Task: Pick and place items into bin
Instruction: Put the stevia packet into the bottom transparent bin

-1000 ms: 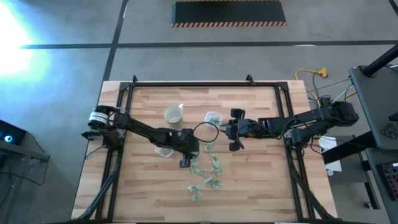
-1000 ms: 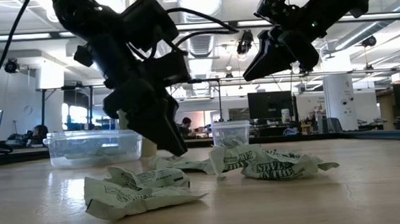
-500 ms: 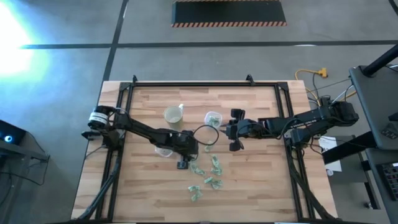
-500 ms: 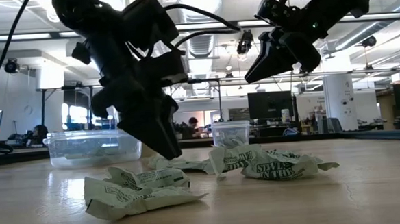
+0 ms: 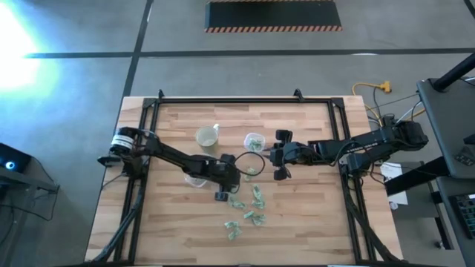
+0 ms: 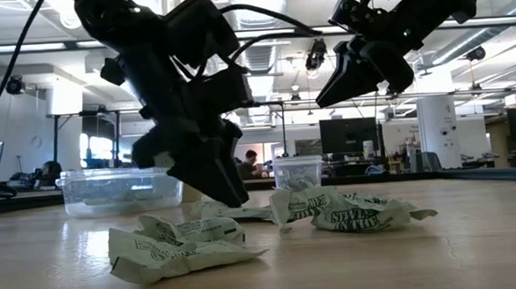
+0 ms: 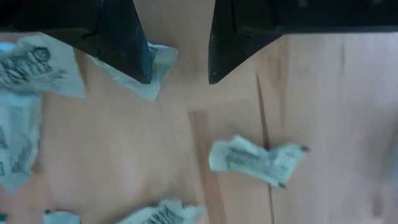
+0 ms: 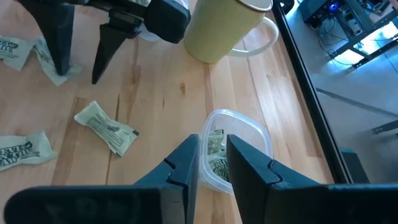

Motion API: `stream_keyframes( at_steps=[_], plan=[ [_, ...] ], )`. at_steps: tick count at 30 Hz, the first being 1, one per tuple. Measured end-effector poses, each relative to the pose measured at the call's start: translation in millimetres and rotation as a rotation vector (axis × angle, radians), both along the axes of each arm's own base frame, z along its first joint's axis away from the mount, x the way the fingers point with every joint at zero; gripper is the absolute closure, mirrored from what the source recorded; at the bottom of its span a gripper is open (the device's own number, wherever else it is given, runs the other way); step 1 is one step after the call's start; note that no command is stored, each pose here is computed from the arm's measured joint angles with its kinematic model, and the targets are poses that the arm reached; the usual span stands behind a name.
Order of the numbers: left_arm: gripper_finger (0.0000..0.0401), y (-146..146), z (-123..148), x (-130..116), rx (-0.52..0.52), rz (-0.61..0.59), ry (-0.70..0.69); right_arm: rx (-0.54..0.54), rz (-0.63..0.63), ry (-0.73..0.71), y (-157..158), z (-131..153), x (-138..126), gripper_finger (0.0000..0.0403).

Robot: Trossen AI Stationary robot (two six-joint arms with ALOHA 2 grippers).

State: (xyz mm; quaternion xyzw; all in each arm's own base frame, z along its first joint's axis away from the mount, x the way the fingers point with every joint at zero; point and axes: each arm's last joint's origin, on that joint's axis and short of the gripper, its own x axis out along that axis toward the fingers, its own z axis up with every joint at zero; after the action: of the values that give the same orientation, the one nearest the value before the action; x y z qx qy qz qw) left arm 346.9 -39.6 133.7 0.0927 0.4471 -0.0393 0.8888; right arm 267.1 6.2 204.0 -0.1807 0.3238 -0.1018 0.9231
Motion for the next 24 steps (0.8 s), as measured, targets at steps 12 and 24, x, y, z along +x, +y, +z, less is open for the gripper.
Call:
stream_keyframes(
  at_steps=[12, 24],
  plan=[
    [0.0257, 4, 13, 6, 0.163, 0.118, -0.066, 0.0, -0.001, 0.004, 0, 0, 0, 0.0329],
    [0.0257, -6, 15, -2, -0.022, 0.075, 0.003, 0.004, -0.003, 0.008, 0, -1, -1, 0.0329]
  ],
)
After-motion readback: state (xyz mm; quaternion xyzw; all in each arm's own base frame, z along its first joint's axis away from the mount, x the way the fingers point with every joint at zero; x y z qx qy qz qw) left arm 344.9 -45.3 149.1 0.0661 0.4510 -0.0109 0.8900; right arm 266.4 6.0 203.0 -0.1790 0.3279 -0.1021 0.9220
